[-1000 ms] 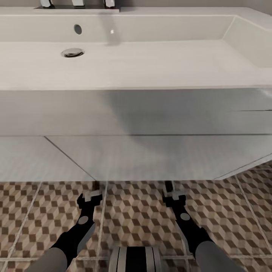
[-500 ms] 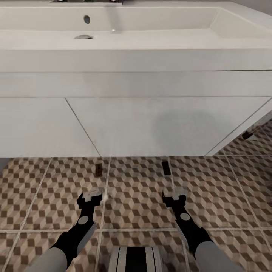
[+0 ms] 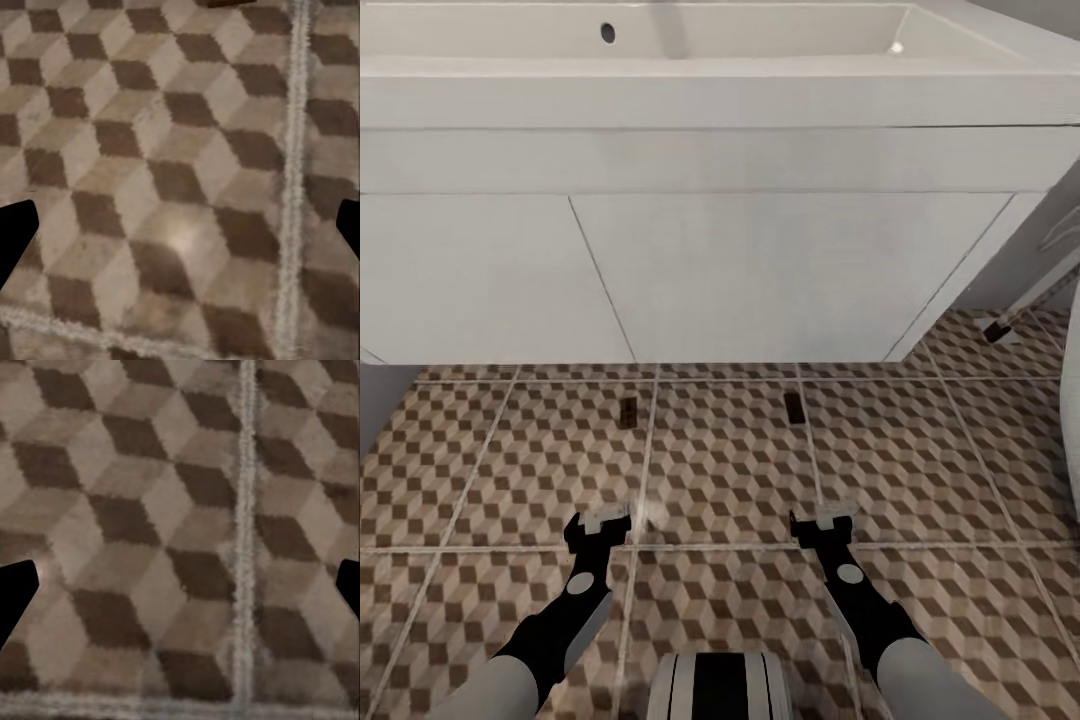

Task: Take the four mousetraps from the cabinet in the bathroom and place them on the bathroom floor. Make sure all four end up on the same floor surface, and ensure that at least two of them are either under or directly next to the same bathroom sink.

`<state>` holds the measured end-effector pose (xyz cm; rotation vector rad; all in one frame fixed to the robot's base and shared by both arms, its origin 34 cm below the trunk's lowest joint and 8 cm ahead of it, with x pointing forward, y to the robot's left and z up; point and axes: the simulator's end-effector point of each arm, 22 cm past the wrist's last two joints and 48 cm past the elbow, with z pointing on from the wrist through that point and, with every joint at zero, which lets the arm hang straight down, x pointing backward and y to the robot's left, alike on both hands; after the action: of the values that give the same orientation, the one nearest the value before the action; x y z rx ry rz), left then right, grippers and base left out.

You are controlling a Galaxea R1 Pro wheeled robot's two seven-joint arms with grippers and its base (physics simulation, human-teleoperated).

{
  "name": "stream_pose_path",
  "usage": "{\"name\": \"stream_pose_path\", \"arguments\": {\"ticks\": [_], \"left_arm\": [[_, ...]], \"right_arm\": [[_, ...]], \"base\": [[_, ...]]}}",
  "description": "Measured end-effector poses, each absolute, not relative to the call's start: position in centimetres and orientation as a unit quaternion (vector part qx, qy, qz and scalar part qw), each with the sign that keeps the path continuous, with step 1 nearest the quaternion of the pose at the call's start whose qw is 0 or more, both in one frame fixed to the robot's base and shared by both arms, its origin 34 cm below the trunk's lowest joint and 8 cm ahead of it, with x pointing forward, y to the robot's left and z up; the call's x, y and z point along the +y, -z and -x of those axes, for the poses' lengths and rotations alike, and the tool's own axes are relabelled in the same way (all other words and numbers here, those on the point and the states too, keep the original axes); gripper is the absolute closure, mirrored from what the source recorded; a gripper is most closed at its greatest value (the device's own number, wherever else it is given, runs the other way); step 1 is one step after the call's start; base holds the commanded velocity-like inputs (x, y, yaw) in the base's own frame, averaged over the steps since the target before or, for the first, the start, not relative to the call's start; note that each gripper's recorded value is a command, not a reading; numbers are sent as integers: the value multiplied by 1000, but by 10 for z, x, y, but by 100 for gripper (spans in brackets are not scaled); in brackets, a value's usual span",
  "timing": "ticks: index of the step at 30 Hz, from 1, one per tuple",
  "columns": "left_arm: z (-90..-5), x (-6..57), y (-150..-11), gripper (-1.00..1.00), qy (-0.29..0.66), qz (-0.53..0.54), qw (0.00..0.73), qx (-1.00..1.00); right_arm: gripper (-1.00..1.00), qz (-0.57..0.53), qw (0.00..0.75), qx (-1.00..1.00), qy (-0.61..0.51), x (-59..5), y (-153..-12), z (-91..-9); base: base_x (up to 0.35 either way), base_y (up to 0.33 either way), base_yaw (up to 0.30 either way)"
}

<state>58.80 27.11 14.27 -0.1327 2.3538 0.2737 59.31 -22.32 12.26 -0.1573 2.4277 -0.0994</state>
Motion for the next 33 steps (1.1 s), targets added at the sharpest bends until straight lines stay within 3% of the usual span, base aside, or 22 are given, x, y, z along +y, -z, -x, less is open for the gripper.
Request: {"name": "stream_pose_path", "arguments": {"ticks": [10, 33], "left_arm": [[-588, 271, -143, -100, -107, 52, 375, 920], [-588, 271, -143, -100, -107, 52, 375, 919]], "right_arm": [[-100, 61, 345, 936, 38, -223, -122, -592], [-100, 61, 346, 936, 38, -223, -123, -593]], "base": [[-301, 0, 0], [-25, 0, 0]]}}
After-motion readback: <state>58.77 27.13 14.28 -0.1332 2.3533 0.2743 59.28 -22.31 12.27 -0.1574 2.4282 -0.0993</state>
